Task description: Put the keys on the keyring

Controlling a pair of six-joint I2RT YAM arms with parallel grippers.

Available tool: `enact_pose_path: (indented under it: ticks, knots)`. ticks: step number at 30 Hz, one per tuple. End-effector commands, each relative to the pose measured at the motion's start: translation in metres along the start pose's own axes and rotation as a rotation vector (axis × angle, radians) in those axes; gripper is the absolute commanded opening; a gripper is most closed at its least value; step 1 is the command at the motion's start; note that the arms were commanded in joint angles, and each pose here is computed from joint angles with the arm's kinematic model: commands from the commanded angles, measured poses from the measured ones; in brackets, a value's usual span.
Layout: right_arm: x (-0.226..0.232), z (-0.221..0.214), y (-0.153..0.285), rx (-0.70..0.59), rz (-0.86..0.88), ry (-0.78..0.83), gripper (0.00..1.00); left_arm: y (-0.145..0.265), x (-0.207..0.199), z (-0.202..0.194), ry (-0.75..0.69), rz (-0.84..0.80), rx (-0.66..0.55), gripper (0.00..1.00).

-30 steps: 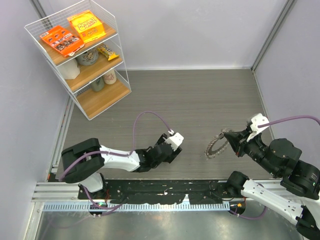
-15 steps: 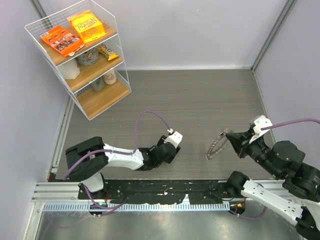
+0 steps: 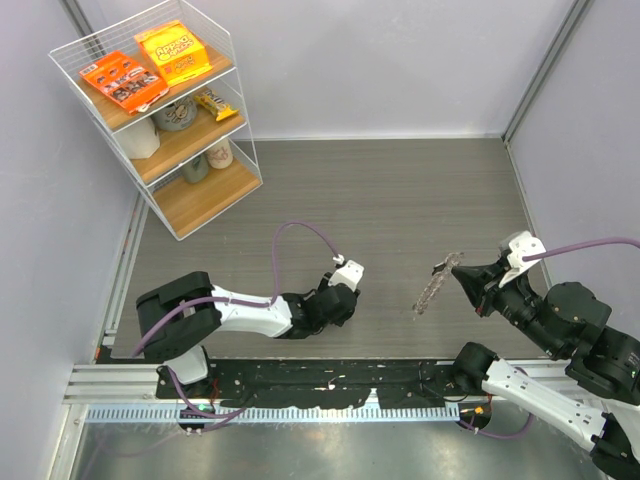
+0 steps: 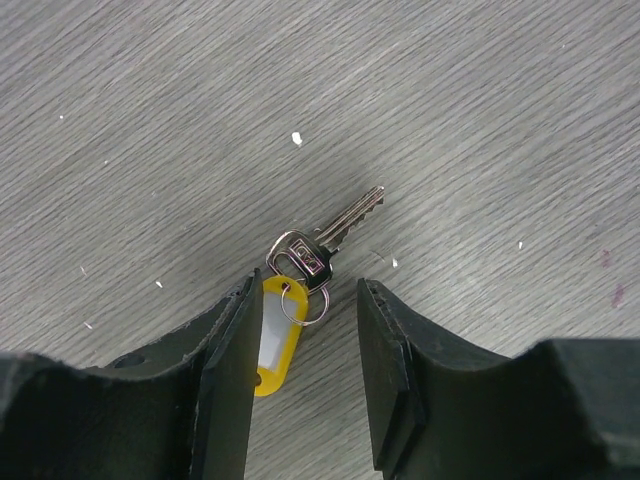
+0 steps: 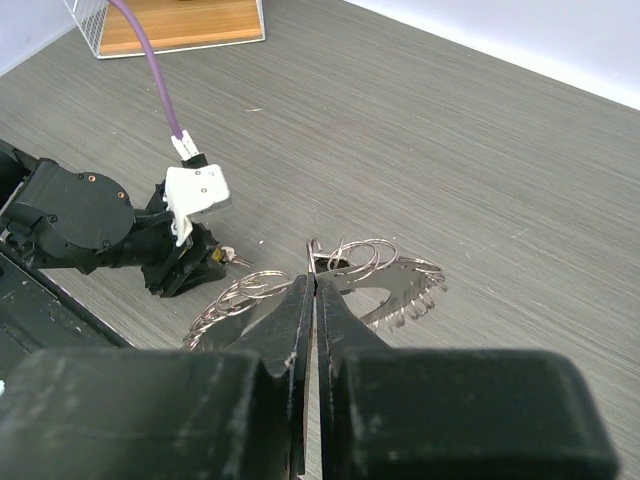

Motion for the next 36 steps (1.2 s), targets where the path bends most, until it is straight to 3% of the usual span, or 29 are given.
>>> enact_pose_path:
  ticks: [1,10,14,28,36]
  knots:
    - [0.001,0.015,0.003,-0.07,0.007,-0.022,0.06,-0.001,0.0,0.0,0.033,0.016,0.012,0.47]
    - [0.001,0.015,0.003,-0.068,0.009,-0.026,0.06,0.0,-0.001,-0.002,0.039,0.005,0.018,0.2]
    - [0.002,0.016,0.004,-0.072,0.013,-0.029,0.05,0.005,0.002,0.0,0.022,0.01,0.011,0.0]
    - [0.007,0.018,0.0,-0.069,0.037,-0.032,0.06,0.063,0.01,0.069,-0.087,-0.1,-0.2,0.0]
    - [0.009,0.018,-0.001,-0.066,0.043,-0.036,0.06,0.062,0.007,0.062,-0.131,-0.13,-0.171,0.01]
Point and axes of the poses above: each gripper's point midway between its finger pads, its own y axis back along the fingers, its own x axis along the line the jaws close on, z = x × y, the point moved 3 cm from there along y, back along the fingers, and after that the axes turned 3 degrees about -y, right-handed, at the moved point
